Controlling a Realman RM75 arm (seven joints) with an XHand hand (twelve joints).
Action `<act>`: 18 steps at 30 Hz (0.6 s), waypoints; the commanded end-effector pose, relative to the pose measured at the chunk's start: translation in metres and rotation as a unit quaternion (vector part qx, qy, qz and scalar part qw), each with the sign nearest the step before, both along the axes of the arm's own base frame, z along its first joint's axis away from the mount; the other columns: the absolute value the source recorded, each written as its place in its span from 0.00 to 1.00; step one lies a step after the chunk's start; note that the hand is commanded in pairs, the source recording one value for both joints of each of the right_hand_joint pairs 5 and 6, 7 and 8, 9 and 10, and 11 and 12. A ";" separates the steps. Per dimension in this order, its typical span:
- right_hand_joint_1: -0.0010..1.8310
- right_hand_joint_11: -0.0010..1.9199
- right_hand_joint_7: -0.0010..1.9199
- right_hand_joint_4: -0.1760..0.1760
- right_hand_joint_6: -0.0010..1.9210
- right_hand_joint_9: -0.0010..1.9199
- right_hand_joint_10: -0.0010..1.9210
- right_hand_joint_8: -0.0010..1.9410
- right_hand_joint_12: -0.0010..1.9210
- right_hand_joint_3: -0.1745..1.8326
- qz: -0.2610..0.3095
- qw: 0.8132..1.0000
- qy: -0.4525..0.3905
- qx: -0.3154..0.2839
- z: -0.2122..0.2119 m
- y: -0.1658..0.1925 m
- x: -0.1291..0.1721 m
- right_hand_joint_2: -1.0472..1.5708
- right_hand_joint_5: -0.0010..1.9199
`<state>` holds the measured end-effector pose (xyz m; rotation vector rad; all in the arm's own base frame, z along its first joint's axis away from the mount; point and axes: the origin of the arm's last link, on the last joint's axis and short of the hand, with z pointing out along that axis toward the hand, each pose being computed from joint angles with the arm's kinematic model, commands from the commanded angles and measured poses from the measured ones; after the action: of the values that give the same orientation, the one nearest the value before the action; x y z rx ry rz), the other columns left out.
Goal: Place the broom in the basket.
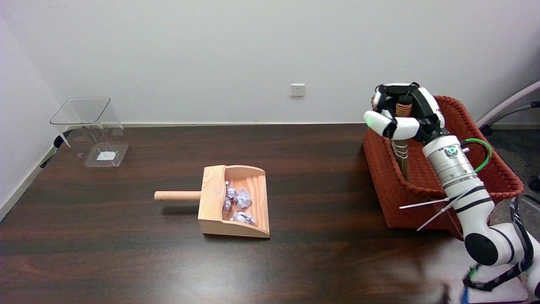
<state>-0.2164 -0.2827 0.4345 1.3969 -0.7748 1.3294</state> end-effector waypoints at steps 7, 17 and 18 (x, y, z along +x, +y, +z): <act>0.69 0.58 0.70 0.50 0.33 0.60 0.60 0.69 0.58 0.65 0.008 1.000 0.000 -0.001 0.001 0.001 0.000 0.31 0.33; 0.70 0.39 0.45 0.50 0.08 0.32 0.32 0.45 0.39 0.71 0.045 0.999 0.002 -0.015 0.009 0.004 0.013 0.23 0.08; 0.70 0.39 0.44 0.50 0.08 0.32 0.32 0.44 0.39 0.70 0.049 0.999 0.002 -0.017 0.010 0.004 0.015 0.23 0.08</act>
<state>-0.2148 -0.2817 0.4355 1.4063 -0.7587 1.3486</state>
